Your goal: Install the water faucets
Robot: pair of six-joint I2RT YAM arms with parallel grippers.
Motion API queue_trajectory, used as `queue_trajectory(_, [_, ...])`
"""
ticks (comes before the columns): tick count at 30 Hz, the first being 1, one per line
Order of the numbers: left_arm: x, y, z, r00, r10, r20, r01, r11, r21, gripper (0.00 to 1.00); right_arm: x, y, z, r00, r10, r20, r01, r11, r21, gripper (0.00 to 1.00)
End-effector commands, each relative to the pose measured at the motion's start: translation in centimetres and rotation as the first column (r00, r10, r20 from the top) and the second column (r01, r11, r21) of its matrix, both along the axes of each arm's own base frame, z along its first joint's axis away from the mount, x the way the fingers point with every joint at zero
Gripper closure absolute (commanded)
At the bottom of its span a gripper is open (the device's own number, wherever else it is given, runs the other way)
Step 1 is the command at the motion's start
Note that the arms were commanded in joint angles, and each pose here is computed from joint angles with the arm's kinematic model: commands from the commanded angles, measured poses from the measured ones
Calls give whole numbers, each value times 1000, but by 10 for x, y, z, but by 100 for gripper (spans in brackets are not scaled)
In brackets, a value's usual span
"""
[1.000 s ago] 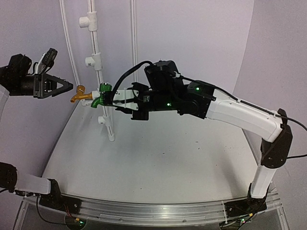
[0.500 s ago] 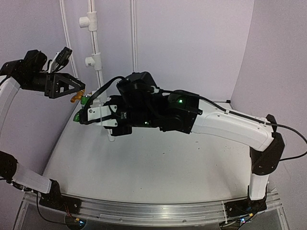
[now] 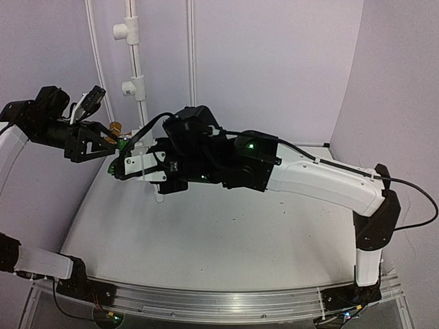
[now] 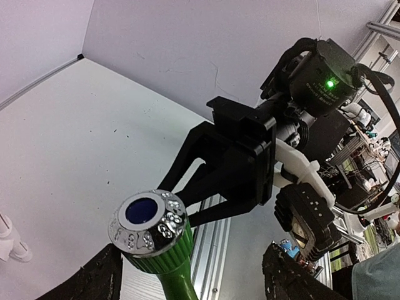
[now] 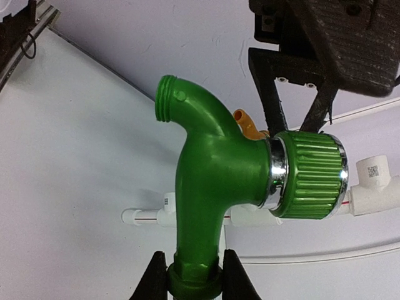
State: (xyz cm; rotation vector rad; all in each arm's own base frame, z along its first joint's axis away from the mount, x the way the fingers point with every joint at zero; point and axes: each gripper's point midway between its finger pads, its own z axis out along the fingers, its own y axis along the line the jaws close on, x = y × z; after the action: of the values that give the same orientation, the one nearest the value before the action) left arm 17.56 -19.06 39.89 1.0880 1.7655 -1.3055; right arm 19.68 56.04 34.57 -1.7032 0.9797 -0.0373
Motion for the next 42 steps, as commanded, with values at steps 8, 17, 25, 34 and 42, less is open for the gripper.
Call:
queue_trajectory(8, [-22, -1, -17, 933, -29, -358, 38, 999, 17, 37, 9, 2, 53, 997, -36, 64, 27, 990, 142, 100])
queue_trajectory(17, [-16, -9, -13, 934, -58, -354, 59, 998, -8, 50, 12, 5, 55, 994, -37, 106, 23, 991, 134, 100])
queue_trajectory(25, [-16, -13, -8, 938, -79, -337, 75, 997, -27, 57, 13, 10, 56, 992, -31, 120, 14, 990, 142, 100])
queue_trajectory(34, [-13, -14, -9, 955, -59, -289, 57, 998, -18, 70, 10, 9, 64, 995, -24, 101, 6, 985, 172, 100])
queue_trajectory(42, [-3, -13, 5, 963, 7, -270, -13, 1000, -21, 100, 19, -14, 66, 993, -99, -61, 111, 962, 248, 55])
